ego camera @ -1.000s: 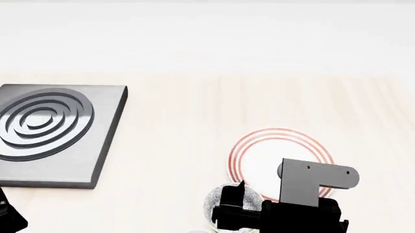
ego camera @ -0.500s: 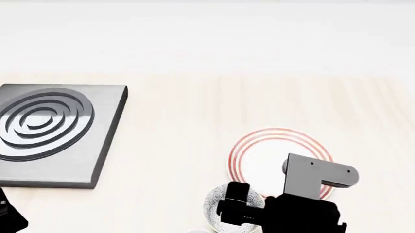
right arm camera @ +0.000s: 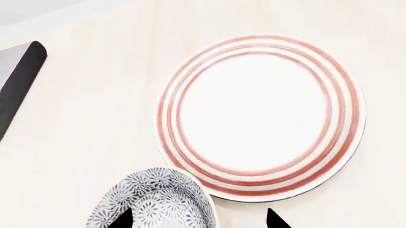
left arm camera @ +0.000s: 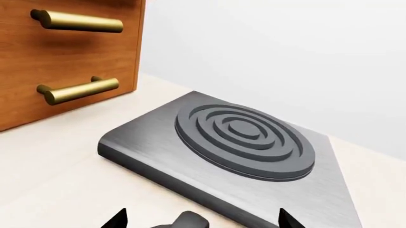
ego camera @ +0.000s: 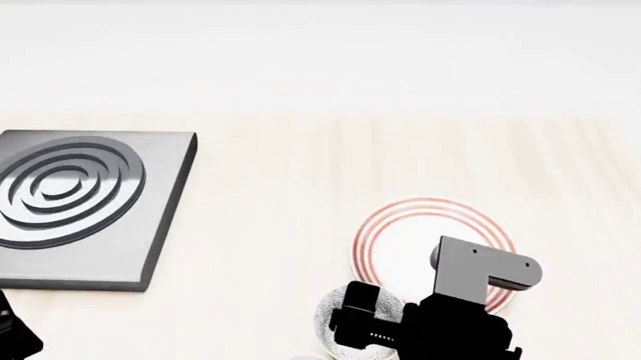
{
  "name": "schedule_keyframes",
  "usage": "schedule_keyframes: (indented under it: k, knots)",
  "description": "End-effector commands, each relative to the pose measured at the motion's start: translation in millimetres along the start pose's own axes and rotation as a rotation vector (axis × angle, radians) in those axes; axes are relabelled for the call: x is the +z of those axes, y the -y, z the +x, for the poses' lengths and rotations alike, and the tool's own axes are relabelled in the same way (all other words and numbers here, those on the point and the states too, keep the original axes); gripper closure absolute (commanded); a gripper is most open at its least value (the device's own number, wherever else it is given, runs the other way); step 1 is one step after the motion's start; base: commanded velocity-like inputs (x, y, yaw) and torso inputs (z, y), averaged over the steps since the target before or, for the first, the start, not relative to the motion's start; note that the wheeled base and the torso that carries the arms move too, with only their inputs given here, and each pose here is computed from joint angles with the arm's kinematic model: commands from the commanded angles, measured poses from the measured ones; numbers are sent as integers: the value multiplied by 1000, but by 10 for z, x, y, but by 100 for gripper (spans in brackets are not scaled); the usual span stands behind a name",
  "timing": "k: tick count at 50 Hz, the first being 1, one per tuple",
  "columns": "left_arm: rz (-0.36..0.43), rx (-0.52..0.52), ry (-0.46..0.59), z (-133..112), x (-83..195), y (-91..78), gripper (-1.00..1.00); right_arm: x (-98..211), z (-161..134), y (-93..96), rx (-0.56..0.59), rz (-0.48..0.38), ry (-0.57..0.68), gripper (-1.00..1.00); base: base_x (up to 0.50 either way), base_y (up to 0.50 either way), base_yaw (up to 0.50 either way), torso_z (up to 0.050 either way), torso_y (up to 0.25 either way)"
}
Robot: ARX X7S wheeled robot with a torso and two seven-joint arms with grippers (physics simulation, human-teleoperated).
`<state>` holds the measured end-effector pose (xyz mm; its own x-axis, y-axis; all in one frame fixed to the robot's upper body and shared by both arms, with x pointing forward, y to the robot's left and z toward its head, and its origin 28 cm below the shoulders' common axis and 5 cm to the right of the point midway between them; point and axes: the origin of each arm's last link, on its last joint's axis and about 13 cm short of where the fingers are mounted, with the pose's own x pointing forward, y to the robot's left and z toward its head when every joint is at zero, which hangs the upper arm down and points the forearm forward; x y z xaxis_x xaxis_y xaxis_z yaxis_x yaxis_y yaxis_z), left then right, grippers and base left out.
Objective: Pick the akita bowl between the plate and the ramekin and place it on the plate.
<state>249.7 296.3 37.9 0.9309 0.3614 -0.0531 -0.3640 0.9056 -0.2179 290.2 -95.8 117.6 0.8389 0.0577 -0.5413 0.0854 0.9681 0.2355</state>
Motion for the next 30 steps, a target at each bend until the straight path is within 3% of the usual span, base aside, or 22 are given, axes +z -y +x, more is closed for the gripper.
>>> schedule_keyframes:
  k: [1, 18, 30]
  knots:
    - [-1, 0, -1, 3, -1, -2, -100, -6, 35, 8, 9, 33, -31, -100, 0, 0, 0, 0, 0]
    - [-1, 1, 0, -4, -5, 0, -100, -36, 47, 9, 18, 43, -67, -100, 0, 0, 0, 0, 0]
    - [0, 1, 1, -2, -5, -1, -100, 2, 101, 11, 14, 100, -69, -100, 0, 0, 0, 0, 0]
